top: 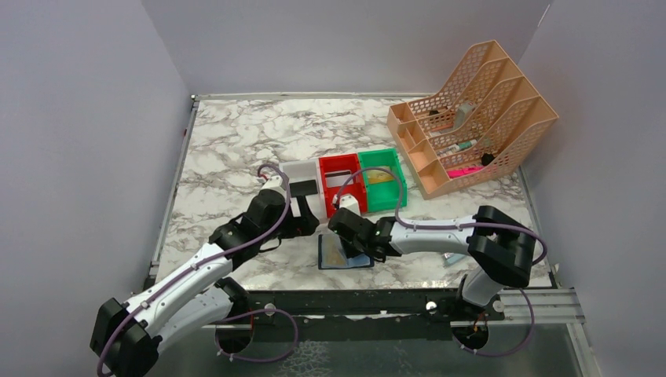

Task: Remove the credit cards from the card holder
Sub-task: Remove the credit card from the card holder.

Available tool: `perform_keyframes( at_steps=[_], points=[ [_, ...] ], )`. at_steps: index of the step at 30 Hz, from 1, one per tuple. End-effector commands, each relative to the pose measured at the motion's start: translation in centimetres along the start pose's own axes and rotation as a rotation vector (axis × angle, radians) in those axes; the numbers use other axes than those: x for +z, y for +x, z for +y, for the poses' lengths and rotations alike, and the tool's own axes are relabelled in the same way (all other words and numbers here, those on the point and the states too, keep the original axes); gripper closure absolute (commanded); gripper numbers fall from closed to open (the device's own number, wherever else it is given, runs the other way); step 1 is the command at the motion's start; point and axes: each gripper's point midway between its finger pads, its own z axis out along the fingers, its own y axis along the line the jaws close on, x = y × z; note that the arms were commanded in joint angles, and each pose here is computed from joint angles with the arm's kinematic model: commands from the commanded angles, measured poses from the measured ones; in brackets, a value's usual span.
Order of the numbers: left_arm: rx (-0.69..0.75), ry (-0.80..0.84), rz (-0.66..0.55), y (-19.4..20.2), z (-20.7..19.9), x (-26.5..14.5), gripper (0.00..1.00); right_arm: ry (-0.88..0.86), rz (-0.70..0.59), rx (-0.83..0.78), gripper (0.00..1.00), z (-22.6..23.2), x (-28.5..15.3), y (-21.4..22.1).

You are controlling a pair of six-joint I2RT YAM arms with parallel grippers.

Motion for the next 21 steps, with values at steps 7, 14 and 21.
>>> perform_keyframes(
  at_steps=[7, 14, 21],
  points=[
    [-0.045, 0.279, 0.149, 2.2, -5.7, 1.1, 0.13, -0.004, 0.031, 0.101, 0.99, -1.1, 0.4, 1.2],
    [-0.099, 0.312, 0.21, 4.2, -7.1, 2.5, 0.2, 0.017, 0.029, 0.183, 0.99, -1.9, 0.6, 2.2],
    [-0.209, 0.312, 0.235, 5.5, -7.7, 3.8, 0.32, 0.002, 0.032, 0.224, 0.99, -2.1, 0.7, 3.0]
  ],
)
